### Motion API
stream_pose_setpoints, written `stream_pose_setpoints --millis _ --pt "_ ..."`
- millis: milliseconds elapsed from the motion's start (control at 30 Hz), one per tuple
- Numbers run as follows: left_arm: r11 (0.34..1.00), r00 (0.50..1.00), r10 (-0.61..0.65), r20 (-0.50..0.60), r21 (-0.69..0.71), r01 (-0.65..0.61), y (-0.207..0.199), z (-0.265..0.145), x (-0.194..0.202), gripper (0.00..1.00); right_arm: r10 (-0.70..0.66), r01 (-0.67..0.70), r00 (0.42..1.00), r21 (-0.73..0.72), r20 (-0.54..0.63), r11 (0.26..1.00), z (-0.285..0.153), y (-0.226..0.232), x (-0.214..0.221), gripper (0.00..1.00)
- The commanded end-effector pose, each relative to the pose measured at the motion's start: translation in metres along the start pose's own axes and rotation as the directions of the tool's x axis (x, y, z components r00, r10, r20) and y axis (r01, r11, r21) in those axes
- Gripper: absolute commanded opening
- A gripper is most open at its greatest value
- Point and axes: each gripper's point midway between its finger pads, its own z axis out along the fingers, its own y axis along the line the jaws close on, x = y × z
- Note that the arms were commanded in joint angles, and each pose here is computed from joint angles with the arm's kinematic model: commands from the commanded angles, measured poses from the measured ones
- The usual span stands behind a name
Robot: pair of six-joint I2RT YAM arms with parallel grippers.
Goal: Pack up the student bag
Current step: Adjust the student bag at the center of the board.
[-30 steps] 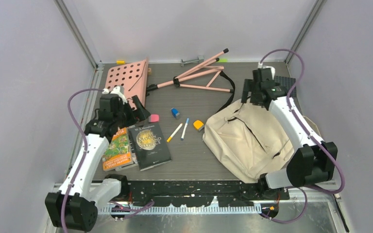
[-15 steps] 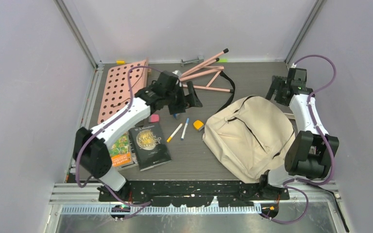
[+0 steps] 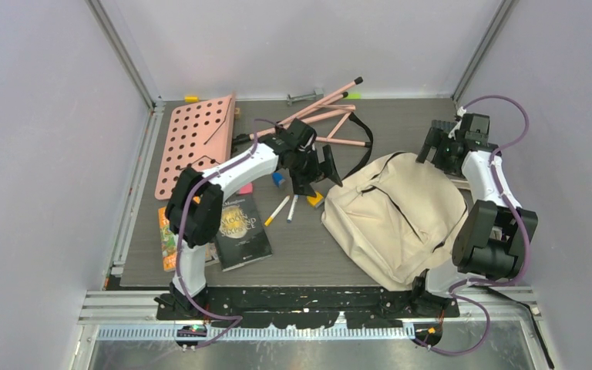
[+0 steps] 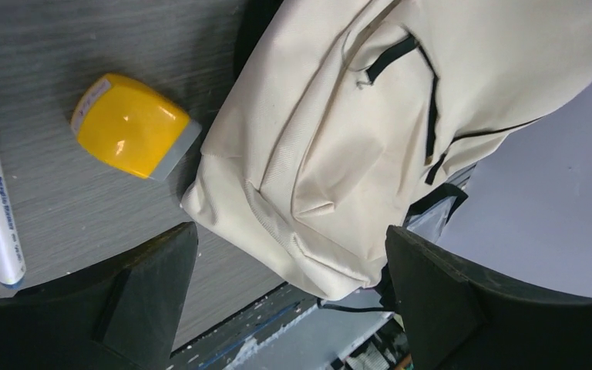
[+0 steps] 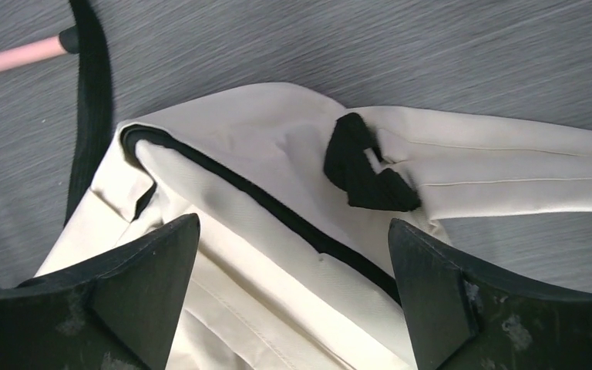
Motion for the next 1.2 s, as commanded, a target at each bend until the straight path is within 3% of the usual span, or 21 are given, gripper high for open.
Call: stream_pose_setpoints --millis 0,200,300,367,500,567,633,767,900,1000,1167 --pt "0.999 0.990 -0.039 -0.135 0.015 0.042 -0.007 0.006 0.028 0.95 0.005 -0.008 1.000 -0.093 -0.031 0.996 0.008 0.014 0.008 0.98" --pt "0.997 0.967 -0.076 -0.242 0.001 0.079 -0.002 0.023 0.049 0.91 0.063 -0.073 0.995 -0.136 -0.077 0.988 0.014 0.024 0.016 0.85" --pt "0.997 0.961 -0.077 -0.266 0.004 0.081 -0.002 0.026 0.054 0.82 0.085 -0.098 0.992 -0.138 -0.092 0.986 0.016 0.025 0.020 0.79" --pt "0.996 0.953 -0.082 -0.292 0.012 0.089 -0.003 0.029 0.057 0.68 0.104 -0.117 0.990 -0.137 -0.100 0.984 0.017 0.026 0.022 0.69" --pt "0.994 0.946 -0.051 -0.321 0.075 0.080 -0.016 0.027 0.058 0.25 0.122 -0.136 0.988 -0.150 -0.096 0.979 0.015 0.030 0.018 0.36" --pt "0.993 0.956 0.007 -0.292 0.115 0.028 -0.029 0.018 0.051 0.09 0.125 -0.134 0.989 -0.130 -0.075 0.982 0.006 0.028 0.010 0.12" --pt "0.986 0.963 0.085 -0.255 0.164 -0.043 -0.046 0.002 0.044 0.01 0.118 -0.119 0.993 -0.067 -0.018 0.991 -0.007 0.018 -0.002 0.03" --pt "0.960 0.962 0.220 -0.160 0.213 -0.184 -0.073 -0.034 0.032 0.00 0.086 -0.111 0.980 0.133 0.179 0.985 -0.051 -0.016 -0.036 0.00" --pt "0.922 0.946 0.314 -0.084 0.267 -0.282 -0.108 -0.066 0.019 0.00 0.069 -0.133 0.948 0.190 0.311 0.973 -0.093 -0.024 -0.063 0.01" --pt "0.909 0.935 0.352 -0.043 0.256 -0.330 -0.117 -0.067 -0.001 0.00 0.079 -0.143 0.948 0.190 0.308 0.971 -0.103 -0.022 -0.065 0.01" --pt "0.916 0.937 0.342 0.072 0.198 -0.349 -0.111 -0.054 -0.060 0.00 0.140 -0.172 0.969 0.147 0.204 0.974 -0.093 -0.013 -0.041 0.01"
